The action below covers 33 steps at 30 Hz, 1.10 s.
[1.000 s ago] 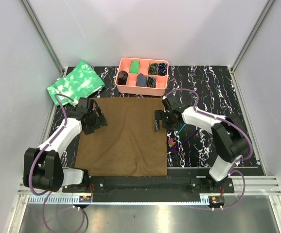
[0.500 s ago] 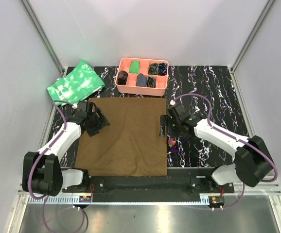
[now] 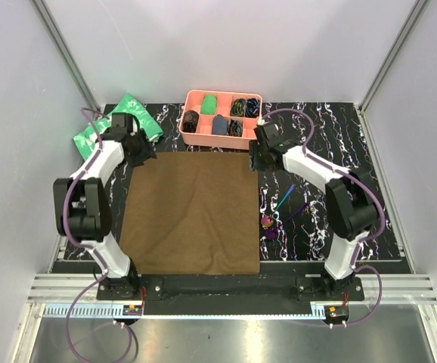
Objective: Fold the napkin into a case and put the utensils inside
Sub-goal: Flatten the napkin at the center of the board.
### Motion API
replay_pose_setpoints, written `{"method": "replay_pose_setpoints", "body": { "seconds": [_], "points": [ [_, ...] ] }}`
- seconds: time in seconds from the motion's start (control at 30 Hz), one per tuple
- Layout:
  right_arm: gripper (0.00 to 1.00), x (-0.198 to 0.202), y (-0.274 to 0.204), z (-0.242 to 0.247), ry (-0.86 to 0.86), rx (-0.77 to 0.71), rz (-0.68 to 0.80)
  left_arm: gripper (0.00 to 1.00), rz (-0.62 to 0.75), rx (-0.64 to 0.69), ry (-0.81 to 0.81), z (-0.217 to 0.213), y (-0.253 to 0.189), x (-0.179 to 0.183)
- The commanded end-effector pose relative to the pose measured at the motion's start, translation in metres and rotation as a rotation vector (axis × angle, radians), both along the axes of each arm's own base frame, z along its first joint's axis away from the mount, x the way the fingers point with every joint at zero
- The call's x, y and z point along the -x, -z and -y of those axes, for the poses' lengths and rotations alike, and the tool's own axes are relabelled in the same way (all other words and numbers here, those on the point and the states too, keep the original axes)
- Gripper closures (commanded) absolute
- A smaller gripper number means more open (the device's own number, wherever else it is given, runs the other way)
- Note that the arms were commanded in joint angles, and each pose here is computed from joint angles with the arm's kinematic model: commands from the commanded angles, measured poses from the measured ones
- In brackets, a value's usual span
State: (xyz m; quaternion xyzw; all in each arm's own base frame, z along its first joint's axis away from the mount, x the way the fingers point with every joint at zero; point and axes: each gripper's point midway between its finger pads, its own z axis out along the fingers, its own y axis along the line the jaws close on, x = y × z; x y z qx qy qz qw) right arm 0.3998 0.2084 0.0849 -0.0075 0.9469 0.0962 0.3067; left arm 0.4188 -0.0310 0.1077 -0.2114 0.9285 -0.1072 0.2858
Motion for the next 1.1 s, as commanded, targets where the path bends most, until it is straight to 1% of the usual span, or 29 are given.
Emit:
{"method": "replay_pose_setpoints", "body": {
  "seconds": [0.0, 0.03, 0.07, 0.1, 0.17, 0.27, 0.33, 0.53, 0.57, 0.6, 0.67, 0.73, 0.8, 0.9, 0.93, 0.97, 1.0, 1.03, 1.07],
  "points": [
    [0.45, -0.009, 0.000, -0.022, -0.081, -0.049, -0.012, 0.46, -0.115, 0.080, 0.073, 0.020, 0.033, 0.013],
    [0.46, -0.008, 0.012, -0.025, -0.083, -0.055, -0.037, 0.46, -0.131, 0.083, 0.053, 0.019, 0.040, 0.015],
    [0.49, -0.007, 0.016, -0.030, -0.094, -0.072, -0.054, 0.46, -0.143, 0.094, -0.001, 0.018, 0.046, 0.015],
    [0.53, -0.007, 0.021, -0.032, -0.096, -0.077, -0.065, 0.47, -0.172, 0.103, -0.022, 0.018, 0.058, 0.019],
    [0.59, -0.007, 0.034, -0.038, -0.102, -0.103, -0.090, 0.48, -0.171, 0.110, -0.066, 0.017, 0.067, 0.017],
    [0.60, -0.009, 0.050, -0.039, -0.088, -0.101, -0.113, 0.48, -0.170, 0.097, -0.104, 0.012, 0.073, 0.007],
    [0.60, -0.012, 0.060, -0.037, -0.076, -0.082, -0.120, 0.48, -0.191, 0.105, -0.103, 0.014, 0.083, 0.003],
    [0.60, -0.030, 0.082, -0.022, -0.024, -0.087, -0.154, 0.48, -0.221, 0.079, -0.114, 0.009, 0.100, -0.017],
    [0.60, -0.034, 0.084, -0.017, -0.015, -0.089, -0.155, 0.47, -0.205, 0.071, -0.113, 0.008, 0.097, -0.024],
    [0.60, -0.040, 0.084, -0.014, -0.014, -0.089, -0.149, 0.48, -0.208, 0.067, -0.134, -0.002, 0.100, -0.028],
    [0.60, -0.051, 0.085, -0.012, -0.031, -0.092, -0.145, 0.48, -0.195, 0.056, -0.139, -0.006, 0.095, -0.041],
    [0.60, -0.062, 0.080, -0.015, -0.044, -0.095, -0.132, 0.48, -0.212, 0.077, -0.142, -0.006, 0.099, -0.045],
    [0.60, -0.064, 0.075, -0.016, -0.061, -0.091, -0.133, 0.48, -0.182, 0.091, -0.134, -0.003, 0.087, -0.052],
    [0.54, -0.069, 0.047, -0.020, -0.086, -0.107, -0.097, 0.43, -0.116, 0.078, -0.118, -0.006, 0.059, -0.053],
    [0.51, -0.070, 0.038, -0.021, -0.085, -0.112, -0.086, 0.41, -0.118, 0.074, -0.101, -0.004, 0.056, -0.046],
    [0.40, -0.064, 0.032, -0.018, -0.080, -0.104, -0.105, 0.39, -0.072, 0.073, -0.093, -0.004, 0.033, -0.043],
    [0.37, -0.061, 0.015, -0.017, -0.072, -0.112, -0.096, 0.34, -0.056, 0.069, -0.093, -0.005, 0.022, -0.038],
    [0.33, -0.050, 0.010, -0.014, -0.066, -0.104, -0.126, 0.31, -0.075, 0.058, -0.094, -0.006, 0.023, -0.022],
    [0.27, -0.043, 0.003, -0.014, -0.060, -0.108, -0.132, 0.29, -0.021, 0.052, -0.094, -0.008, -0.002, -0.015]
  ]
}}
